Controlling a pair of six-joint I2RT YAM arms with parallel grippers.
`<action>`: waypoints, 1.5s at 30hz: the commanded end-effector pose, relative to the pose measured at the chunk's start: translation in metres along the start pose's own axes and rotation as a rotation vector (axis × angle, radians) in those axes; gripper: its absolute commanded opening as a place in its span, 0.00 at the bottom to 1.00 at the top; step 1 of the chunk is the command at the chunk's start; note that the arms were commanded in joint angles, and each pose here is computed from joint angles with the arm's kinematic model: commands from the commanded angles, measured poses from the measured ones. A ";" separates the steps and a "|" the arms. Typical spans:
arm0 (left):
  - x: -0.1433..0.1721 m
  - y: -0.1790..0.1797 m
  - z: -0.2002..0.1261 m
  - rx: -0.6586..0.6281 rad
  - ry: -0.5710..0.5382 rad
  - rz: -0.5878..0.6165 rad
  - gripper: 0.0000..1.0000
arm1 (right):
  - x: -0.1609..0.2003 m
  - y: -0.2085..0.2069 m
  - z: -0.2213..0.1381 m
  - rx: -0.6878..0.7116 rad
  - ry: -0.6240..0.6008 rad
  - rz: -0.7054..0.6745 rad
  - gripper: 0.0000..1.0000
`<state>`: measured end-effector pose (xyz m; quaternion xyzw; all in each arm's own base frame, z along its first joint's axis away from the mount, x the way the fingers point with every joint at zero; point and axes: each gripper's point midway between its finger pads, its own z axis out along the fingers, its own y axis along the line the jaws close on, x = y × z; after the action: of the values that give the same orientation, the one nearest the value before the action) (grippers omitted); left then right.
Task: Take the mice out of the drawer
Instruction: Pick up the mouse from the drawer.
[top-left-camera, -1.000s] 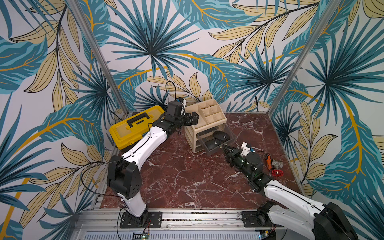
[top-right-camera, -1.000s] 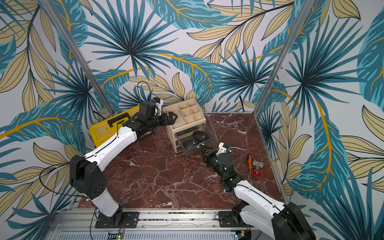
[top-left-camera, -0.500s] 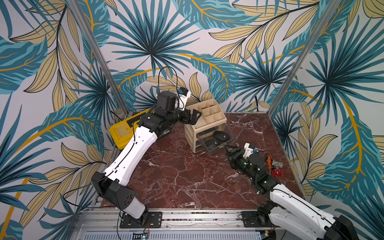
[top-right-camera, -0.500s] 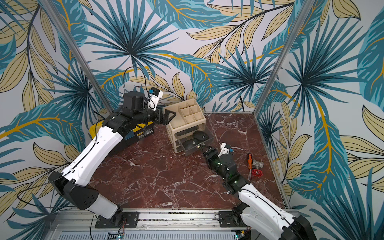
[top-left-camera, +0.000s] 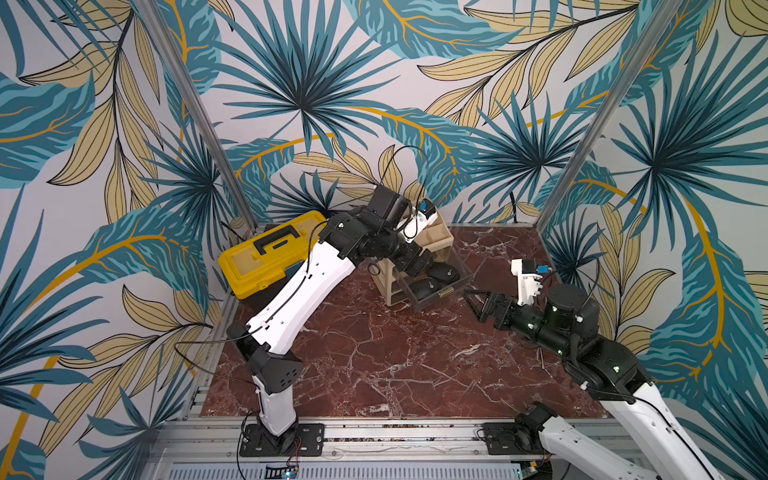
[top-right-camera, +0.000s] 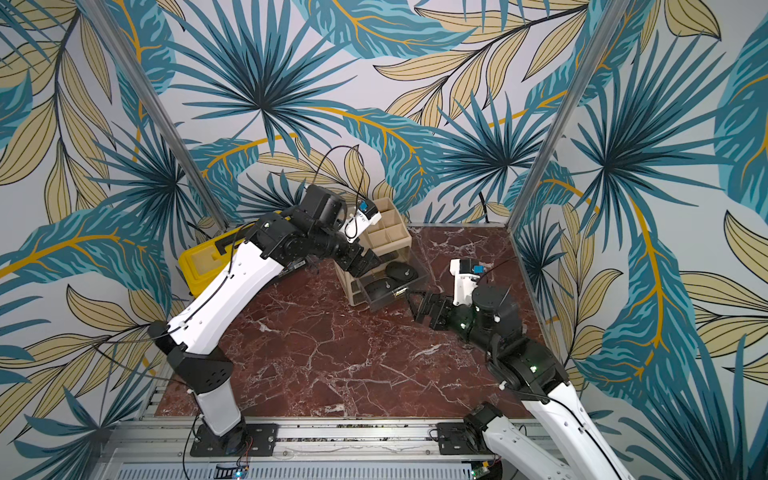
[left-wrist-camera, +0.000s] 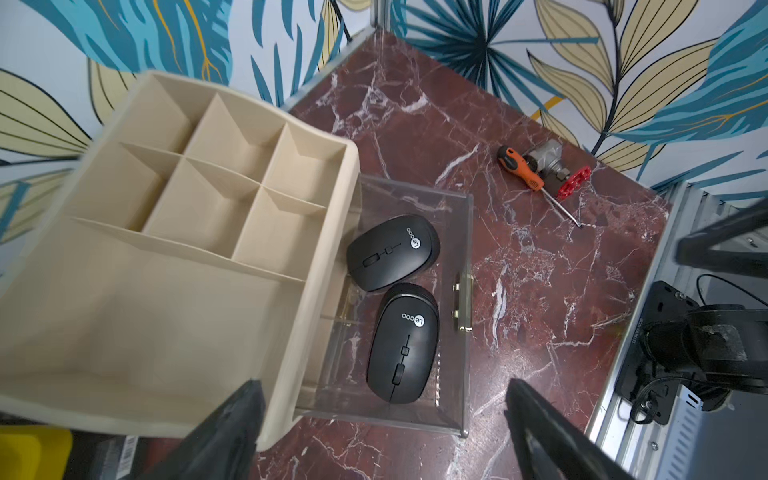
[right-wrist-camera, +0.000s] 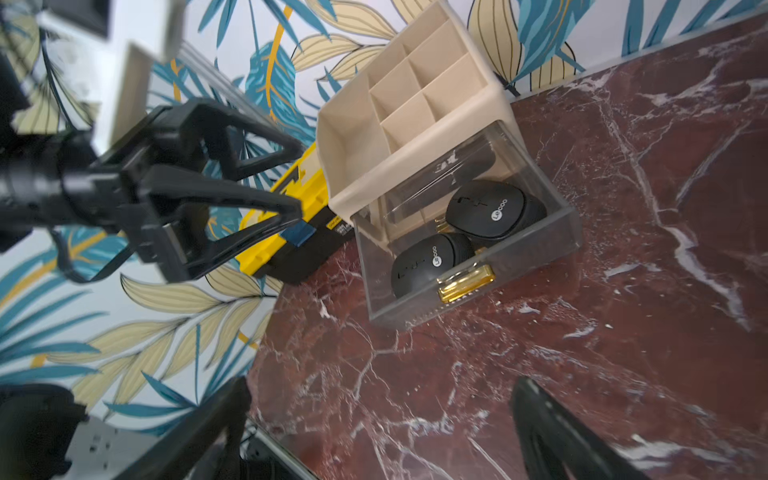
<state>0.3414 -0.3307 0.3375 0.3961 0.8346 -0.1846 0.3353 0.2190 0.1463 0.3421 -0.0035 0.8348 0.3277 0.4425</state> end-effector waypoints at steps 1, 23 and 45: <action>0.009 0.002 0.001 -0.045 0.078 0.042 0.85 | 0.040 -0.006 -0.016 0.023 0.230 -0.141 1.00; 0.043 -0.012 0.077 0.056 0.264 0.097 0.58 | 0.039 -0.002 -0.065 0.052 0.287 -0.293 0.99; 0.068 -0.031 0.103 0.191 0.355 0.089 0.71 | 0.042 -0.008 -0.060 0.071 0.298 -0.297 0.99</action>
<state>0.3314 -0.3671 0.2136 0.4809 0.8473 -0.1658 0.1528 0.1524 0.1214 0.3383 -0.1553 0.8865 0.2360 0.3665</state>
